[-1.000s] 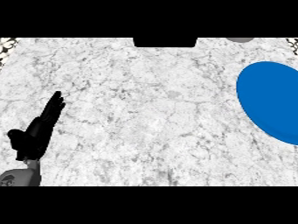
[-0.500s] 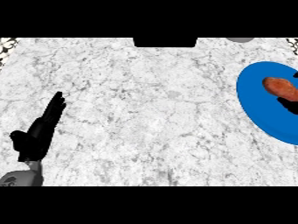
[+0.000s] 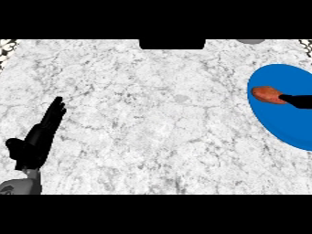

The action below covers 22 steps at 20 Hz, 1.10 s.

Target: Pick the sweet potato from the plate and place it in the plate

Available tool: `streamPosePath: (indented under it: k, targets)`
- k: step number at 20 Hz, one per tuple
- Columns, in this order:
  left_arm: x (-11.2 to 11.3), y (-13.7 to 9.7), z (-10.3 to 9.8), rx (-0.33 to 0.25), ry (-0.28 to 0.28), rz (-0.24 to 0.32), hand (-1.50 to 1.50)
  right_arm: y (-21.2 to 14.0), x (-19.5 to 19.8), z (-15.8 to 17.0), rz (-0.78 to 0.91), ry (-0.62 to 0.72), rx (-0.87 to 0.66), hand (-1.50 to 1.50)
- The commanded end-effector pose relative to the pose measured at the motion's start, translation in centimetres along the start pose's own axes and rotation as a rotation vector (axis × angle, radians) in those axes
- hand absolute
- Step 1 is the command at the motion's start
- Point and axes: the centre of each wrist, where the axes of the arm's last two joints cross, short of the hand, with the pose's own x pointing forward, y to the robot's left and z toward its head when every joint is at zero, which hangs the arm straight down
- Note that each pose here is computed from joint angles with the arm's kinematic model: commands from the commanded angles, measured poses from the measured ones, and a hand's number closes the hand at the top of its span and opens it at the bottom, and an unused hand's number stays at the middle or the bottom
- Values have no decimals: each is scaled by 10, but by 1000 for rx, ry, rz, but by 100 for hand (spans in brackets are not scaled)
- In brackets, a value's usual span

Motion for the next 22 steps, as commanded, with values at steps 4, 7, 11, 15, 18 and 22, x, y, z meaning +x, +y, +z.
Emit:
streamPosePath:
  k: [4, 7, 11, 15, 18, 22]
  targets:
    - [-4, -2, 3, -15, 11, 1, 0, -50, -34, 5, -309, 13, -164, -150]
    - [2, 7, 14, 2, 7, -1, 0, -81, -68, 25, -429, 24, -155, -150]
    - [-2, 0, -1, 11, 1, -8, 0, -130, -94, 39, -492, -14, -186, -150]
    - [-2, -18, -5, -1, -3, -14, 0, -164, -129, 70, -478, -39, -186, -150]
    - [7, -5, -6, -17, -3, 19, 0, -176, -142, 84, -445, -45, -130, -150]
    - [-4, -11, -3, -11, 8, 1, 0, -184, -161, 111, -435, -69, -92, -150]
